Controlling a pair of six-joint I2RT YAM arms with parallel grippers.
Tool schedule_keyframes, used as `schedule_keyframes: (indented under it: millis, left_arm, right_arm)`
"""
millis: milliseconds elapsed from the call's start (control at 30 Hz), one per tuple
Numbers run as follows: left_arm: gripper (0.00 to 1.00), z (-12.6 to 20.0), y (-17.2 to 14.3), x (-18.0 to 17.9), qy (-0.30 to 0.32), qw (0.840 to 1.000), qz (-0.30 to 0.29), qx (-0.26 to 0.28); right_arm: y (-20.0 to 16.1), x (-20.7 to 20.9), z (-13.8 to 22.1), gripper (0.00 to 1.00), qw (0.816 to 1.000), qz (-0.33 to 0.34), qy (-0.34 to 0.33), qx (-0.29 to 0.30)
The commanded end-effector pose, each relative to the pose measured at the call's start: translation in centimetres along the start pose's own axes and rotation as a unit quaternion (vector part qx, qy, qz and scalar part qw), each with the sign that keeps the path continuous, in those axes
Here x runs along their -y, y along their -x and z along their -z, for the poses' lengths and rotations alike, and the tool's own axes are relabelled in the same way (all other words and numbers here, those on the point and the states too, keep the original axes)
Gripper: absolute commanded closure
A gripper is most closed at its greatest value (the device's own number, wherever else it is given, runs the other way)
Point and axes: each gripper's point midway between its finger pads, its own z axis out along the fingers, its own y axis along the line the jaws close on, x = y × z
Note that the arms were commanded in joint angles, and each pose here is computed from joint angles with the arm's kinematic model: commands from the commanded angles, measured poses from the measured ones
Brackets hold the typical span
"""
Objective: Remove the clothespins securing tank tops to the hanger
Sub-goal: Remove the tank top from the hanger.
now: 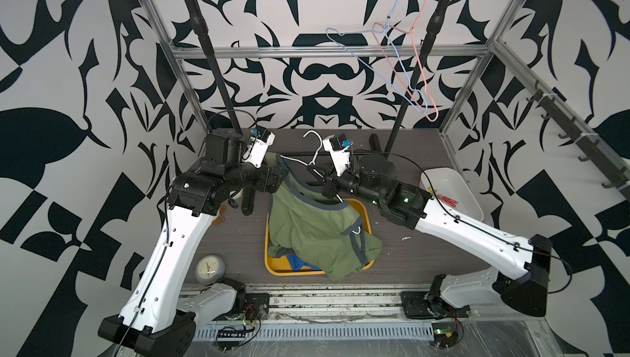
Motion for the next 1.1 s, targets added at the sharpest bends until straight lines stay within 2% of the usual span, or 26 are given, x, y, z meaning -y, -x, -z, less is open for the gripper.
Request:
schedule_keyframes:
  millis: [0, 200, 333, 400, 600, 733, 1067]
  left_arm:
    - [0.17, -0.9, -0.5, -0.5, 0.005, 1.000, 0.013, -0.010]
    - [0.26, -1.0, -0.6, -2.2, 0.052, 0.999, 0.012, -0.011]
    - [0.43, -0.9, -0.6, -2.6, 0.061, 0.998, 0.017, -0.010]
    - [0.48, -0.9, -0.7, -2.6, 0.061, 0.998, 0.018, -0.010]
    - [0.75, -0.6, -0.6, -3.0, 0.072, 0.997, 0.023, -0.006]
    - [0.99, -0.5, -0.7, -3.4, 0.079, 0.997, 0.026, -0.007]
    - [1.00, 0.9, -0.1, -5.6, 0.137, 0.990, 0.036, 0.007]
  right_arm:
    - [4.8, -2.4, 1.0, 1.00, 0.997, 0.007, 0.029, 0.074]
    - [5.2, -3.3, 1.8, 1.00, 0.996, 0.018, 0.035, 0.084]
    - [5.1, -3.7, 1.9, 1.00, 0.996, 0.030, 0.032, 0.081]
    - [4.8, -3.4, 1.9, 1.00, 0.996, 0.036, 0.022, 0.078]
    - [4.1, -2.5, 2.4, 1.00, 0.996, 0.041, 0.001, 0.074]
    - [3.6, -2.2, 2.7, 1.00, 0.997, 0.045, -0.006, 0.062]
    - [1.0, -1.3, 4.7, 1.00, 0.998, 0.049, -0.017, 0.022]
